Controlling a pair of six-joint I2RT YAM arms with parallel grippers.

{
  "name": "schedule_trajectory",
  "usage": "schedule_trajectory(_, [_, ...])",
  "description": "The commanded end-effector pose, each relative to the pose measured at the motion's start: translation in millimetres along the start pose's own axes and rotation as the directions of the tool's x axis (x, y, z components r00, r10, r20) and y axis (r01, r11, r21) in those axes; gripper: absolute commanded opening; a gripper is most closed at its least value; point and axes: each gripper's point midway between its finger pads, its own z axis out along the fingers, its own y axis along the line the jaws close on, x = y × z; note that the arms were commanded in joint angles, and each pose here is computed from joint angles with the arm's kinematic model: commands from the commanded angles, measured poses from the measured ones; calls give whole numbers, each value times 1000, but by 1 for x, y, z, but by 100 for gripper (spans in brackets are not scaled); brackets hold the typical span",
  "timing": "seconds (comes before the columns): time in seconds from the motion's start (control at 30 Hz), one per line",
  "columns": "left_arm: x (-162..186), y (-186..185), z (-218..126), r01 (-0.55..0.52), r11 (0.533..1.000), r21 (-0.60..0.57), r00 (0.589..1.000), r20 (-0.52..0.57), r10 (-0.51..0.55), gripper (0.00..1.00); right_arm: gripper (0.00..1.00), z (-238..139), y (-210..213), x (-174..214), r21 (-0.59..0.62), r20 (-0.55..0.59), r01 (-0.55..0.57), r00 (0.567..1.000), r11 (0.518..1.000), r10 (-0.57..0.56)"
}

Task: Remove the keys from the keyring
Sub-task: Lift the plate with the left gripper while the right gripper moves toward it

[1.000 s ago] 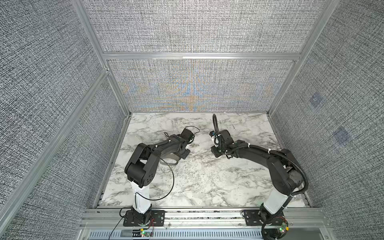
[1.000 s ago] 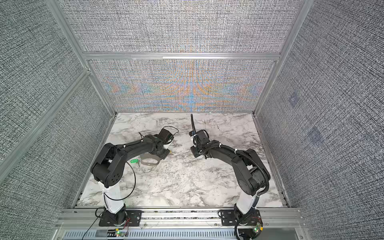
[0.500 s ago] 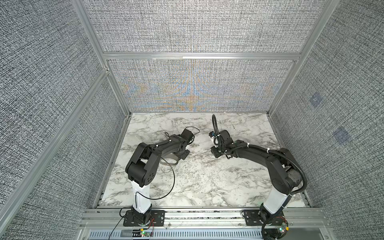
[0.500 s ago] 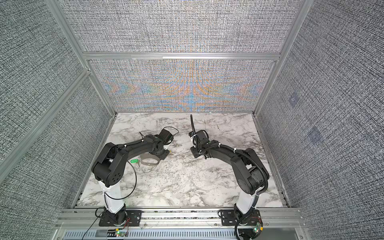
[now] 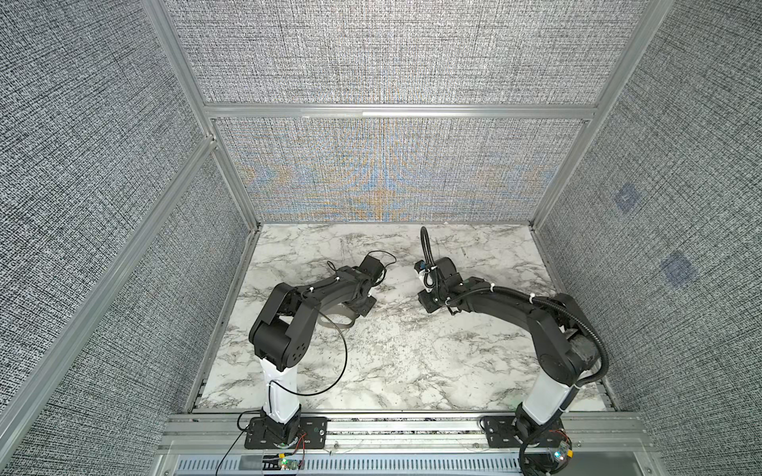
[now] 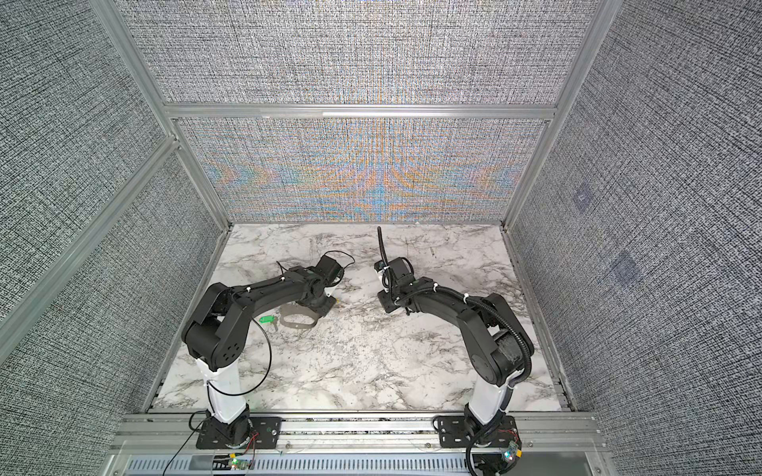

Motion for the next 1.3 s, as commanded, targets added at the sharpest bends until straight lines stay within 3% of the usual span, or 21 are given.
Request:
schedule_trajectory(0.0, [-12,-2,-15,-27,999,24,997,70,25,2,45,-4,-2,-1,12,10,24,1000,1000,-24])
schedule_trajectory(0.17, [-27,-12,-46,-84,992,97,981,182,65,1,44,-30,-5,-20,32,148,65,987,997,-69])
schedule_trajectory(0.27, [-37,-24,-69,-141,975,171,961,262,93,1,44,-51,3,-34,7,270,139,953,990,-136])
schedule_trajectory(0.43, [-50,-45,-109,-258,926,276,906,402,133,0,44,-72,13,-32,18,373,293,885,956,-278])
schedule_trajectory(0.53, [-59,-57,-138,-345,887,306,842,518,149,0,44,-85,12,-34,53,411,321,856,946,-313])
schedule_trajectory(0.7, [-68,-72,-185,-500,816,291,690,703,172,0,44,-104,22,-32,39,449,402,811,915,-375])
schedule_trajectory(0.93, [-76,-80,-209,-576,774,263,594,785,174,0,44,-125,17,-37,93,502,384,779,919,-376])
schedule_trajectory(1.27, [-78,-85,-209,-605,755,254,565,805,182,0,45,-129,30,-32,54,523,375,778,925,-346])
